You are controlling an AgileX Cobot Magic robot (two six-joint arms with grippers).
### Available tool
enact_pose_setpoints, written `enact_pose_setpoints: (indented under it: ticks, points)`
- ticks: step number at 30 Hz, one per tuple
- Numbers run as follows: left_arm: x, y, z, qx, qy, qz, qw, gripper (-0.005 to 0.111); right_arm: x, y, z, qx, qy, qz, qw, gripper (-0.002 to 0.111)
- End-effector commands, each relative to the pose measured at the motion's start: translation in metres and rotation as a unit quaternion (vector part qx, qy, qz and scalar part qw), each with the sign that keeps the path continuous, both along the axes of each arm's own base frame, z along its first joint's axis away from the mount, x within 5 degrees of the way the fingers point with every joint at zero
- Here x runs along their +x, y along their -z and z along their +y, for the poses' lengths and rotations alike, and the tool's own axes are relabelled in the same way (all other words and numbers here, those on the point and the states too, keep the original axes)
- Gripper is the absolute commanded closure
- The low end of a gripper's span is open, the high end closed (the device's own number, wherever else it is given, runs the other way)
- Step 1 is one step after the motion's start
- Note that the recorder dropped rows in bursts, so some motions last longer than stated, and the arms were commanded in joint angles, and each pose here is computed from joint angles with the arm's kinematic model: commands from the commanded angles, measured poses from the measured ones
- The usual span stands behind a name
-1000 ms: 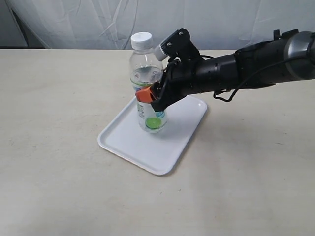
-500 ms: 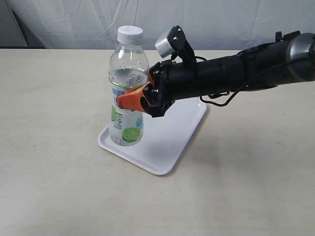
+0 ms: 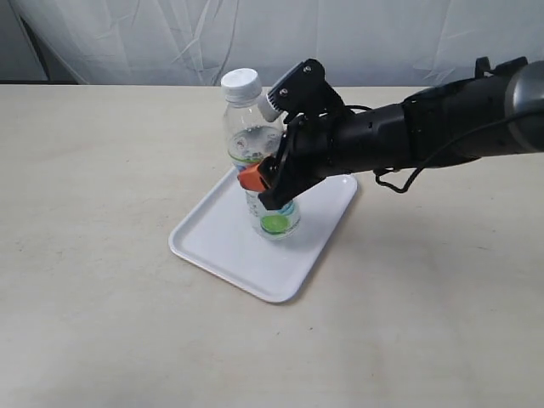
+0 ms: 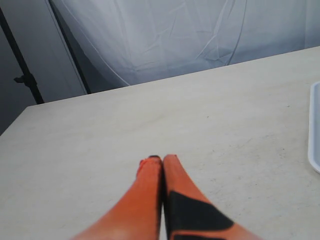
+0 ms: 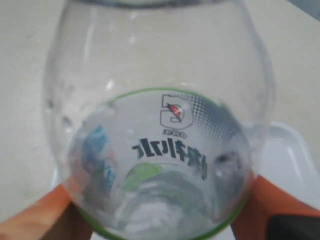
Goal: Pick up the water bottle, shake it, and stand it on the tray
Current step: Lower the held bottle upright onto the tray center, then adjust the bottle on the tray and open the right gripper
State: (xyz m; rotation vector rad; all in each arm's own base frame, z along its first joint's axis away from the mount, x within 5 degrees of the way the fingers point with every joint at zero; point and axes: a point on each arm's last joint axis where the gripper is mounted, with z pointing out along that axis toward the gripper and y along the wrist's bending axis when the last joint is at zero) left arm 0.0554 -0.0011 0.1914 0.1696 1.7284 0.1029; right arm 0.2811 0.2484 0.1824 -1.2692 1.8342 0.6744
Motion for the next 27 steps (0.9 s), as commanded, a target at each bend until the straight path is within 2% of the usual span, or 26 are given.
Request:
enact_pose_setpoints:
  ticks: [1, 6, 10, 14, 15, 16, 19, 23, 27]
  points:
    - [0.0, 0.0, 0.0, -0.004, 0.001, -0.007, 1.0, 0.106, -0.003, -0.007, 0.004, -0.019, 0.028, -0.022, 0.999, 0.109]
    - [0.0, 0.0, 0.0, -0.004, 0.001, -0.007, 1.0, 0.106, -0.002, -0.008, 0.007, -0.088, 0.093, -0.064, 0.99, 0.109]
    - [0.0, 0.0, 0.0, -0.004, 0.001, -0.007, 1.0, 0.106, -0.004, -0.014, 0.009, -0.101, 0.155, -0.063, 0.981, 0.109]
    - [0.0, 0.0, 0.0, -0.004, 0.001, -0.007, 1.0, 0.106, -0.004, -0.021, 0.008, -0.099, 0.257, -0.103, 0.956, 0.109]
    - [0.0, 0.0, 0.0, -0.004, 0.001, -0.007, 1.0, 0.106, -0.005, -0.022, 0.01, -0.087, 0.259, -0.116, 0.955, 0.109]
    - [0.0, 0.0, 0.0, -0.004, 0.001, -0.007, 1.0, 0.106, -0.01, -0.021, 0.014, -0.053, 0.262, -0.096, 0.959, 0.109]
    - [0.0, 0.0, 0.0, -0.004, 0.001, -0.007, 1.0, 0.106, -0.015, -0.02, 0.023, 0.007, 0.227, -0.076, 0.971, 0.109]
    - [0.0, 0.0, 0.0, -0.004, 0.001, -0.007, 1.0, 0.106, -0.019, -0.017, 0.025, 0.105, 0.222, -0.053, 0.968, 0.109]
    - [0.0, 0.0, 0.0, -0.004, 0.001, -0.007, 1.0, 0.106, -0.025, -0.004, 0.033, 0.073, 0.134, -0.09, 0.984, 0.109]
